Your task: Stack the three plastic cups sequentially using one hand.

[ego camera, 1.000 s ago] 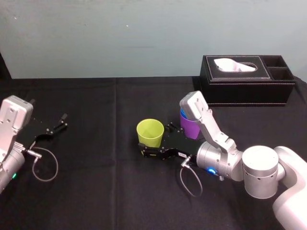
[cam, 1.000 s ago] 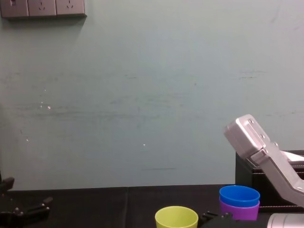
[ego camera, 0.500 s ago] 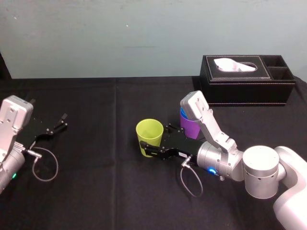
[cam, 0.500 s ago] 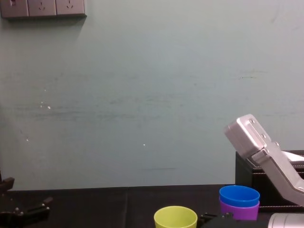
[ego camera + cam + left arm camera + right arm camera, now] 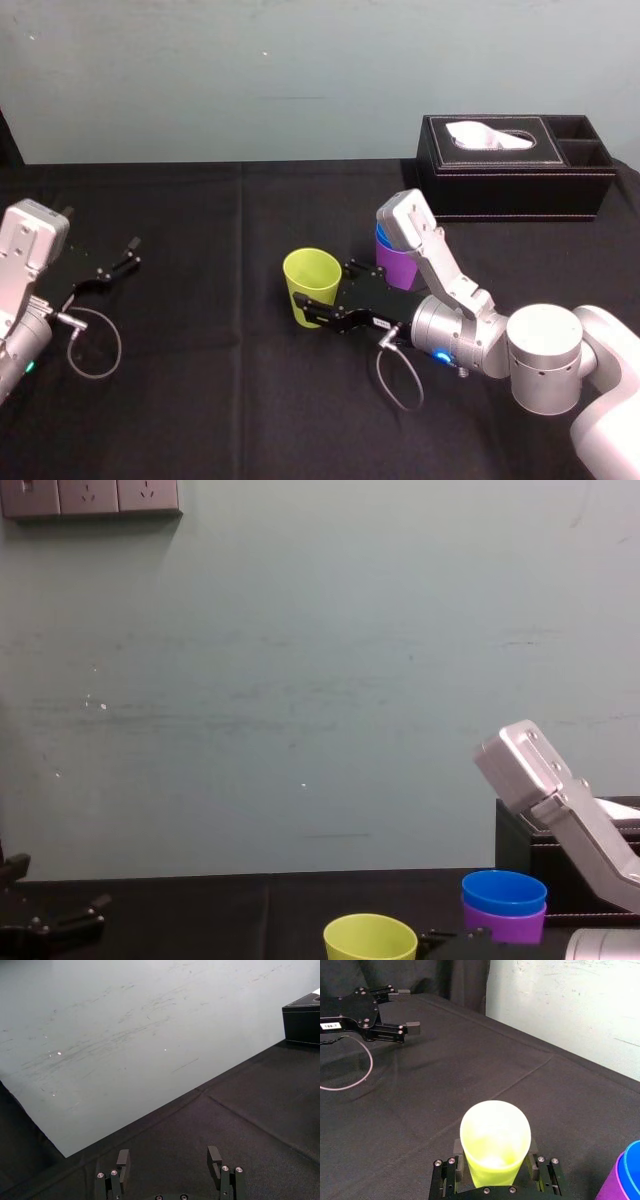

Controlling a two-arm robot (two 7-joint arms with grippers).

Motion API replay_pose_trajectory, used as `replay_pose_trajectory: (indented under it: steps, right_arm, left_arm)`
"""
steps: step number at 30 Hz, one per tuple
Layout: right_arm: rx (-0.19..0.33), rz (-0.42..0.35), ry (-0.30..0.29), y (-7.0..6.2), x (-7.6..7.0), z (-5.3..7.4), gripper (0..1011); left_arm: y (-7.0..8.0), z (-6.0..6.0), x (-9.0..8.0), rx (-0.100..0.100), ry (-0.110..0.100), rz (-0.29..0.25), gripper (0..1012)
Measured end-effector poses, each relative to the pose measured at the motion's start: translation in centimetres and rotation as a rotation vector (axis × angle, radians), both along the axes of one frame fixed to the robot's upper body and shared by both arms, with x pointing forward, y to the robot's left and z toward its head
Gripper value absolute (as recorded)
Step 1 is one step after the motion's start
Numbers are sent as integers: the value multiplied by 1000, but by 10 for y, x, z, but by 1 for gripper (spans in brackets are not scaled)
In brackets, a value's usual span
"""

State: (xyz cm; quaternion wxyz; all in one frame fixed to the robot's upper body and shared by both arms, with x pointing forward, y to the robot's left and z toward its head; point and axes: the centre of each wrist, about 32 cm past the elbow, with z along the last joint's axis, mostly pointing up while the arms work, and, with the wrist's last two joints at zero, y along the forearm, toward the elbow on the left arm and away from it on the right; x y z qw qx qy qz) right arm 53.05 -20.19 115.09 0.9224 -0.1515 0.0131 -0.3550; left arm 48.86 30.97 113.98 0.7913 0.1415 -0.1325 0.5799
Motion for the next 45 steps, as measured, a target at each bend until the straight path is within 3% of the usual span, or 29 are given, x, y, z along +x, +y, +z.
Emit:
replay_pose_trajectory:
  steps: [12,18,34,45]
  right_arm:
    - [0,0,0,0,0,0,724]
    - [18,-8,-12,-2,-5,6,724]
    - [95,-47,-71,-29,-35,46,724]
    - [113,-57,-115,-41,-42,65,724]
  left_arm:
    - [0,0,0,0,0,0,1010]
    - [0,0,0,0,0,0,1010]
    - [0,0,0,0,0,0,1010]
    - [0,0,0,0,0,0,1010]
